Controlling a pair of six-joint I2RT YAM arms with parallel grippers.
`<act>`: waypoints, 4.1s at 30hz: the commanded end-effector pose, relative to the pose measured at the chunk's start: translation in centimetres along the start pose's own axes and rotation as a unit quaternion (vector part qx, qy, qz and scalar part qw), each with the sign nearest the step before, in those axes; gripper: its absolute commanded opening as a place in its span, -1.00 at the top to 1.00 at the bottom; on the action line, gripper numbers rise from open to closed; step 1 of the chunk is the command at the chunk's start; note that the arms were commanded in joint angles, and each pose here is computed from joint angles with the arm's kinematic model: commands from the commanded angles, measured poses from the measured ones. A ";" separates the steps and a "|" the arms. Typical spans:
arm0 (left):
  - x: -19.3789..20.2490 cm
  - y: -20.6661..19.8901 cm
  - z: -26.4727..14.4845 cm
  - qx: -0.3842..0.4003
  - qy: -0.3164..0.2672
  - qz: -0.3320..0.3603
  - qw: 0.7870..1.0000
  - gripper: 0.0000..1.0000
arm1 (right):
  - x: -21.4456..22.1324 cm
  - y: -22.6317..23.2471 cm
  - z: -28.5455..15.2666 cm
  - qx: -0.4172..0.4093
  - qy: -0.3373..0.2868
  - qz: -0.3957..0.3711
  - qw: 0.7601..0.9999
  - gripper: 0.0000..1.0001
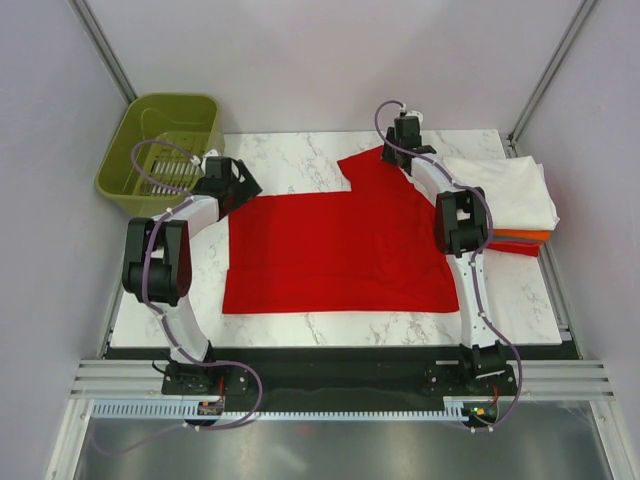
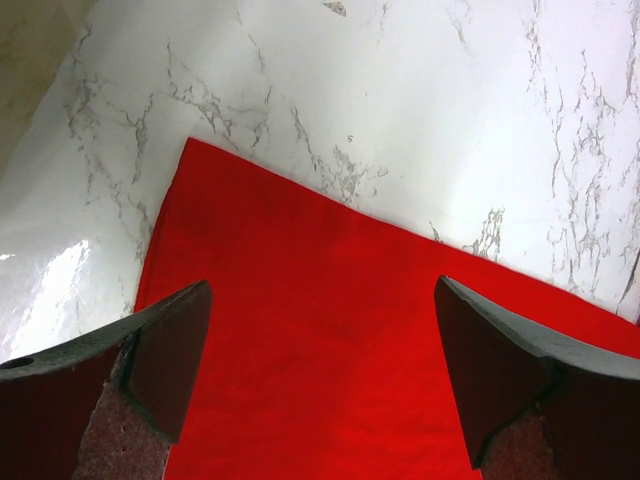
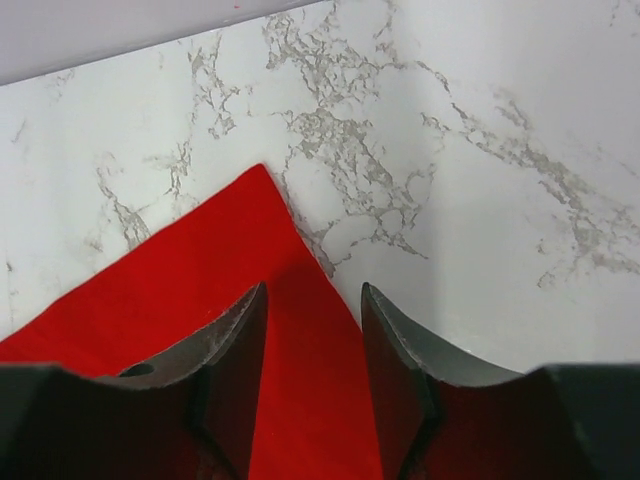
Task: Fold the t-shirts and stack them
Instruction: Fold the tshirt
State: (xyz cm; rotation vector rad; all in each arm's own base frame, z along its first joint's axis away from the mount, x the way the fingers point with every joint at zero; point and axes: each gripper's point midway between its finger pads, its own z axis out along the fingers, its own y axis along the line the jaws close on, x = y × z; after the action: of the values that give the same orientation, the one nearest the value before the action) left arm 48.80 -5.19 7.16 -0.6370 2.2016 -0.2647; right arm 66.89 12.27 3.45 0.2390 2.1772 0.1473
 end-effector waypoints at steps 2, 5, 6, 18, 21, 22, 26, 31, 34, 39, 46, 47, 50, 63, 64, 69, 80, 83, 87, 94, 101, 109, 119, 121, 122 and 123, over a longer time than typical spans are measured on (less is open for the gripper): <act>-2.1 -0.9 0.8 0.006 -0.038 0.023 0.999 -0.97 | 0.3 0.5 0.5 -0.022 0.009 0.007 1.000 0.14; -2.3 -0.8 0.5 -0.002 -0.047 0.027 0.999 -0.97 | 0.5 0.5 0.7 -0.023 0.011 0.009 1.000 0.45; -2.5 -0.8 0.4 -0.003 -0.050 0.028 0.998 -0.97 | 0.4 0.3 0.7 -0.020 0.009 0.011 1.000 0.59; -2.5 -0.9 1.9 -0.018 -0.051 0.048 0.997 -0.91 | -1.6 -7.1 0.0 0.095 -0.016 0.073 0.993 1.00; -2.6 -1.1 2.8 -0.024 -0.053 0.050 0.997 -0.85 | -1.7 -7.2 0.1 0.088 -0.015 0.076 0.993 1.00; -2.4 -0.9 3.2 -0.028 -0.050 0.052 0.997 -0.83 | -1.6 -6.8 0.2 0.079 -0.013 0.078 0.994 1.00; -2.6 -0.8 3.4 -0.044 -0.054 0.056 0.996 -0.81 | -1.5 -6.9 0.3 0.082 -0.014 0.076 0.994 1.00; -3.4 -1.3 4.8 -0.051 -0.062 0.064 0.995 -0.65 | -1.7 -7.0 0.2 0.082 -0.015 0.078 0.993 1.00; -3.7 -1.2 5.5 -0.068 -0.059 0.061 0.994 -0.54 | -1.9 -6.4 0.1 0.065 -0.014 0.078 0.995 1.00; -3.8 -0.7 6.2 -0.101 -0.045 0.053 0.993 -0.49 | -2.1 -6.3 -0.2 0.058 -0.019 0.081 0.995 1.00; -3.1 -0.5 7.0 -0.113 -0.020 0.055 0.992 -0.41 | -2.3 -6.1 -0.5 0.047 -0.020 0.091 0.995 1.00; -3.2 -0.7 7.4 -0.111 -0.017 0.055 0.992 -0.40 | -2.1 -6.3 -0.5 0.047 -0.018 0.093 0.994 1.00; -2.2 -0.7 7.9 -0.118 0.012 0.053 0.991 -0.35 | -2.2 -6.2 -0.8 0.044 -0.019 0.096 0.994 1.00; -0.8 0.6 7.3 -0.160 0.036 0.024 0.986 -0.23 | -2.7 -5.8 -1.8 0.020 -0.025 0.110 0.993 1.00; -0.4 0.9 7.2 -0.165 0.036 0.026 0.985 -0.24 | -2.6 -5.7 -1.8 0.019 -0.024 0.112 0.993 1.00; 0.1 0.9 7.6 -0.167 0.054 0.032 0.984 -0.22 | -2.6 -5.4 -1.9 0.012 -0.024 0.115 0.993 1.00; 0.6 1.4 8.7 -0.149 0.099 0.003 0.984 0.20 | -3.2 -5.8 -3.2 0.012 -0.042 0.126 0.991 1.00; 0.4 1.5 8.8 -0.150 0.097 0.002 0.984 0.37 | -3.3 -5.8 -3.4 0.009 -0.044 0.128 0.991 1.00; 0.0 1.2 8.7 -0.147 0.088 0.004 0.985 0.95 | -3.3 -5.8 -3.4 0.007 -0.043 0.129 0.991 1.00; -2.1 0.0 8.1 -0.149 0.048 0.045 0.987 0.95 | -3.5 -5.4 -3.5 -0.007 -0.040 0.121 0.992 1.00; -3.2 -1.2 7.4 -0.144 0.020 0.095 0.985 0.95 | -4.9 -4.0 -4.9 -0.043 -0.046 0.106 0.992 1.00; -5.3 -3.5 4.8 -0.119 -0.042 0.132 0.983 0.95 | -7.1 -4.2 -9.0 -0.055 -0.063 0.096 0.992 1.00; -6.9 -3.8 1.3 -0.101 -0.097 0.144 0.980 0.95 | -6.2 -4.8 -13.1 -0.082 -0.049 0.097 0.991 1.00; -6.5 -3.3 1.2 -0.096 -0.108 0.150 0.978 0.95 | -5.6 -4.7 -14.0 -0.087 -0.045 0.098 0.990 1.00; -6.7 -3.3 0.6 -0.089 -0.120 0.147 0.978 0.95 | -5.5 -4.5 -14.6 -0.094 -0.043 0.099 0.990 1.00; -6.4 -2.9 0.4 -0.092 -0.117 0.150 0.977 0.95 | -5.5 -4.4 -14.9 -0.099 -0.042 0.098 0.989 1.00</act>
State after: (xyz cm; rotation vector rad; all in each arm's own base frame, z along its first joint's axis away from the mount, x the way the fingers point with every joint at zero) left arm 53.14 -5.32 8.49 -0.4323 2.2041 0.1380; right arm 57.96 5.48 12.04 0.4054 2.0999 0.3919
